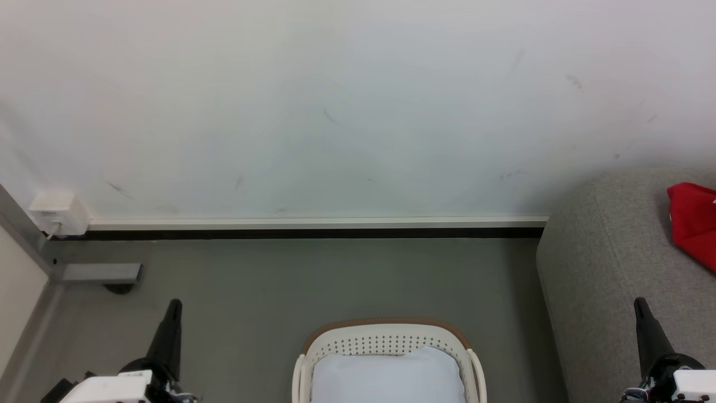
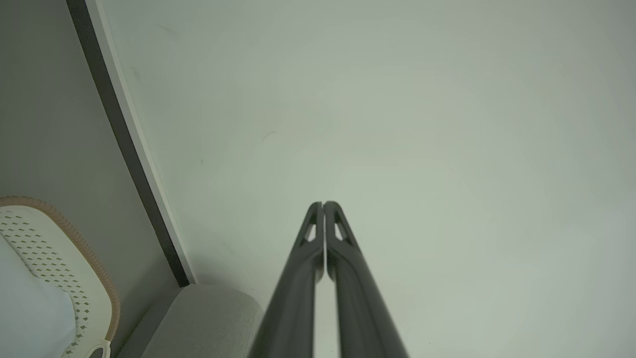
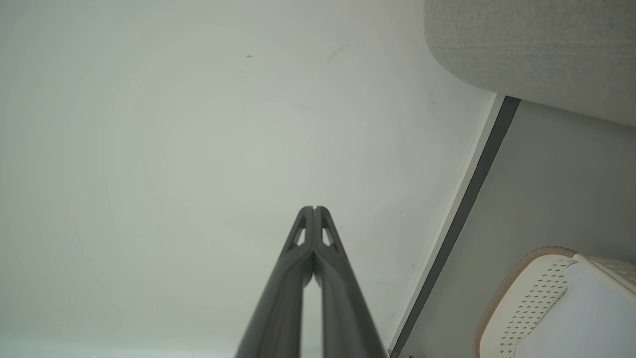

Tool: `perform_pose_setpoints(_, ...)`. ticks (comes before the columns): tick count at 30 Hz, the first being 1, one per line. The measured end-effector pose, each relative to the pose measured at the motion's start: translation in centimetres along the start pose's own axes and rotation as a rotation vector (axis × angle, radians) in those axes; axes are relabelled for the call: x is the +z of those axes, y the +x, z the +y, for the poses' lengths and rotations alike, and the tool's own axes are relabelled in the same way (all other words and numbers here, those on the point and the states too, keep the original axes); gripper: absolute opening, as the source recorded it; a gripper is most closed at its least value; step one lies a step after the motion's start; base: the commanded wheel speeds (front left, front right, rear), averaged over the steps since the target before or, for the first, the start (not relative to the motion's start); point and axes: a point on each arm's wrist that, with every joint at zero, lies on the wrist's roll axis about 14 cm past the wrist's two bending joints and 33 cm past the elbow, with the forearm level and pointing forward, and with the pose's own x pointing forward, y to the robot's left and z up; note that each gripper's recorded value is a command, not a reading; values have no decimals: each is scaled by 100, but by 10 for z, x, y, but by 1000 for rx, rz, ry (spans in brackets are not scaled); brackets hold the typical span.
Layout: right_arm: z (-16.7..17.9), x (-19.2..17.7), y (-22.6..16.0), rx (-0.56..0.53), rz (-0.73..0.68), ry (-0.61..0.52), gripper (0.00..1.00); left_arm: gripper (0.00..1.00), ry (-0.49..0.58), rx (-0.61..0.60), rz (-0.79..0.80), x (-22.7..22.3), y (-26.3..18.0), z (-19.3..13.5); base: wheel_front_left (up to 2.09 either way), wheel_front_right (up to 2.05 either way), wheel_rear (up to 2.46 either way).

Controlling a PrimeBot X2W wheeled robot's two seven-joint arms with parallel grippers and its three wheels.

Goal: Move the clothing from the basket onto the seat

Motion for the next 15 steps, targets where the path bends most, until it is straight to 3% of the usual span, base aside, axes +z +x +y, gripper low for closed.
perform_pose_setpoints(15, 0, 0, 0, 0, 0, 0, 0, 0, 0, 0, 0, 0, 0, 0, 0, 0, 0)
